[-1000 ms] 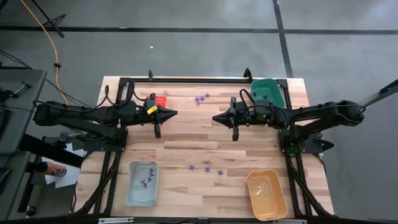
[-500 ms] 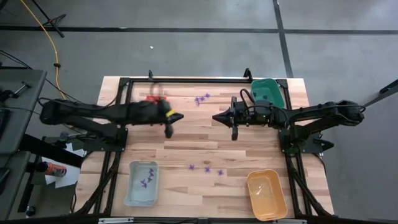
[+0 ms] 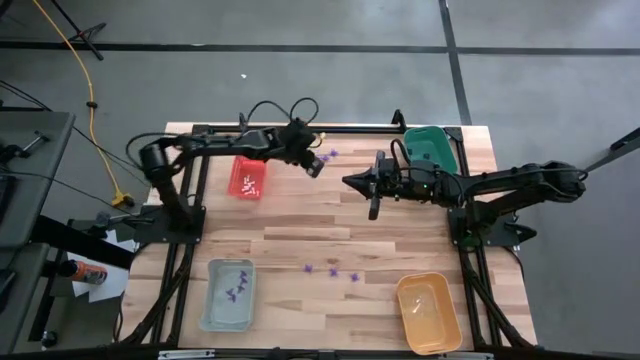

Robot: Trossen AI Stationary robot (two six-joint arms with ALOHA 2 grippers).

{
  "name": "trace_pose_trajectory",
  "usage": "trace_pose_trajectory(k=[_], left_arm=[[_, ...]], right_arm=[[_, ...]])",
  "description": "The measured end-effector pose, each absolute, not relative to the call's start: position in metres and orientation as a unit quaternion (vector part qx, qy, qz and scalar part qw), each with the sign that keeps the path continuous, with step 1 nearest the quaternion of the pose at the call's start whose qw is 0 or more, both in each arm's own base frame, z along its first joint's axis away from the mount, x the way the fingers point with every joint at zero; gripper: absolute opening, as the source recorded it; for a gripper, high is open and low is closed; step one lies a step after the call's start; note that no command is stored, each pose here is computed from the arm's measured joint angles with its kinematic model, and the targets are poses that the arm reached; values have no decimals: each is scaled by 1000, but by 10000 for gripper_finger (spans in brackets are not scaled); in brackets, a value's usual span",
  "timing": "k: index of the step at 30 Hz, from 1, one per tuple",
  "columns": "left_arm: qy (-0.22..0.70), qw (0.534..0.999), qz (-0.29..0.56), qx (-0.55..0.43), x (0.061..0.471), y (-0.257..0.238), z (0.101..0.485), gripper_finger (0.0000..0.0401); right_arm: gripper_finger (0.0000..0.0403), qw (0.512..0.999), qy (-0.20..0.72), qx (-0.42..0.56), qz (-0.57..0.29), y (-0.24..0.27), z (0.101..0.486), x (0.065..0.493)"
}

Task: Sort Halloween decoration
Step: Put the violet hat toy into the gray bin

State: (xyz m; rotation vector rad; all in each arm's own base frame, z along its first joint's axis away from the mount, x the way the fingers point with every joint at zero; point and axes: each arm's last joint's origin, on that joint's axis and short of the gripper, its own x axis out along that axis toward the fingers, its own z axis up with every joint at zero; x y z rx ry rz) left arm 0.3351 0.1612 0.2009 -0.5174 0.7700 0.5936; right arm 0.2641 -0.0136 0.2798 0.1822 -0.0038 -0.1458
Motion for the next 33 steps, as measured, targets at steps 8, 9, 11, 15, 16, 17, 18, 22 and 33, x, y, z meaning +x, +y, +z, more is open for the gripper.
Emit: trace_pose_trajectory(k=[8,9,11,15,16,17,18,22,33], left_arm=[[373,820,309,-305,351,183,173,113],[376,818,310,-305,352,183,170,122],[382,814,317,-303,354,184,165,138],[379,808,333,-305,357,186,157,158],[383,805,335,-305,356,185,156,160],[386,803,337,-304,356,185,155,161],[383,805,340,-301,357,185,154,161],[377,809,340,-297,361,184,151,161],[395,804,347,-278,368,174,137,161]], right_arm=[[0,993,-12,91,-72,-14,282,264],[0,993,-15,91,-72,-14,282,264],[0,993,-23,91,-74,-14,284,264],[0,991,-26,97,-92,-15,284,264],[0,990,-27,103,-94,-15,284,264],[0,989,-28,105,-96,-15,284,264],[0,989,-28,107,-98,-15,284,264],[0,988,-29,114,-100,-15,284,264],[0,988,-29,114,-100,-15,284,264]])
